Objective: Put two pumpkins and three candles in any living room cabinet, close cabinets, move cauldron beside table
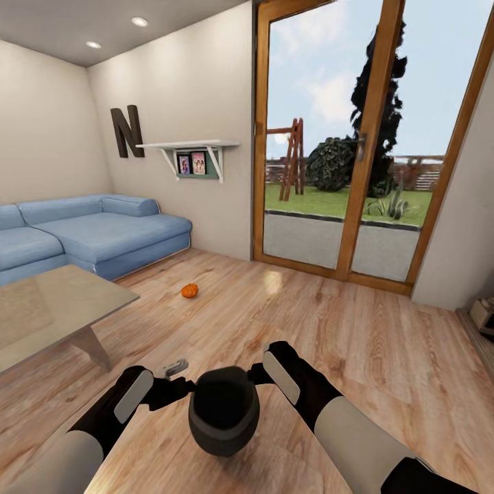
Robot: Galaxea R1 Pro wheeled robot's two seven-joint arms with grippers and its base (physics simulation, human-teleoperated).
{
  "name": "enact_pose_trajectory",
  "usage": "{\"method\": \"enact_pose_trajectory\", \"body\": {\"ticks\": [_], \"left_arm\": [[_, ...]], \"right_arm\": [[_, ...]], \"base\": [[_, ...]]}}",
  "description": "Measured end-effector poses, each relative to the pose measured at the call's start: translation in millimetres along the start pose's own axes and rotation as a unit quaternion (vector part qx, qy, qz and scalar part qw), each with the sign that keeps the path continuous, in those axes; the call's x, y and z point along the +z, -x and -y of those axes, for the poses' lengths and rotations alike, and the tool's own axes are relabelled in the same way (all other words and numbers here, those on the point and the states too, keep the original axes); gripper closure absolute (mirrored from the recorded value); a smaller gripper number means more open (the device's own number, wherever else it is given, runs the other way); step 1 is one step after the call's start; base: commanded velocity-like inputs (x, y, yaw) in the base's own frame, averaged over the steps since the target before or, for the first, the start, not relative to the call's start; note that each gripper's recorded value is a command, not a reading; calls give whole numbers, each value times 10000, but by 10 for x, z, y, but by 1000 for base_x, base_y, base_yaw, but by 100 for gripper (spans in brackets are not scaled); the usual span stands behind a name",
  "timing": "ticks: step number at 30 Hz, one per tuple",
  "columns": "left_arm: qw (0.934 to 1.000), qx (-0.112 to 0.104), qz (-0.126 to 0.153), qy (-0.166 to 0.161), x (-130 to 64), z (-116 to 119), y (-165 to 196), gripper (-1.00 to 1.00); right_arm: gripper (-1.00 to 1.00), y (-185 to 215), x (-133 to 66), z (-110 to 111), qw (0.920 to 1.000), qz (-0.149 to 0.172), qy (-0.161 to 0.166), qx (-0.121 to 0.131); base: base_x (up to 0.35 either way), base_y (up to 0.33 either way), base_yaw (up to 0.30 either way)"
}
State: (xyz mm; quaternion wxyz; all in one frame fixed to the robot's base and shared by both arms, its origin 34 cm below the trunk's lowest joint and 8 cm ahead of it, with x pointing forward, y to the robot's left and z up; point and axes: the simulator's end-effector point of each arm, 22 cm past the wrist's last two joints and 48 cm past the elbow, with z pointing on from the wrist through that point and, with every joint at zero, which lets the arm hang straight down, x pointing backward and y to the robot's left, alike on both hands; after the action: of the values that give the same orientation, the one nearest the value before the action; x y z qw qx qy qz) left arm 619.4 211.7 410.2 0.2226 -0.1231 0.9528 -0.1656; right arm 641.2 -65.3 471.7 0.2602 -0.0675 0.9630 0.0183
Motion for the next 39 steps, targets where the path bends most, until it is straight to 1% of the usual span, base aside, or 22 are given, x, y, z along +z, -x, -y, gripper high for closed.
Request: {"method": "enact_pose_trajectory", "body": {"ticks": [7, 14, 39], "left_arm": [[10000, 3, 8, 0, 0, -7, 4, -100], [10000, -5, 10, 4, -6, -24, 11, -100], [10000, -4, 39, -11, -20, -24, 37, -100]], "right_arm": [[-100, 0, 1, -2, 10000, 2, 1, -4], [-100, 1, 0, 0, 10000, 5, -6, -11], [-100, 3, 2, -4, 10000, 14, -5, -22]], "base": [[108, -7, 0], [122, -107, 0], [12, -4, 0]]}}
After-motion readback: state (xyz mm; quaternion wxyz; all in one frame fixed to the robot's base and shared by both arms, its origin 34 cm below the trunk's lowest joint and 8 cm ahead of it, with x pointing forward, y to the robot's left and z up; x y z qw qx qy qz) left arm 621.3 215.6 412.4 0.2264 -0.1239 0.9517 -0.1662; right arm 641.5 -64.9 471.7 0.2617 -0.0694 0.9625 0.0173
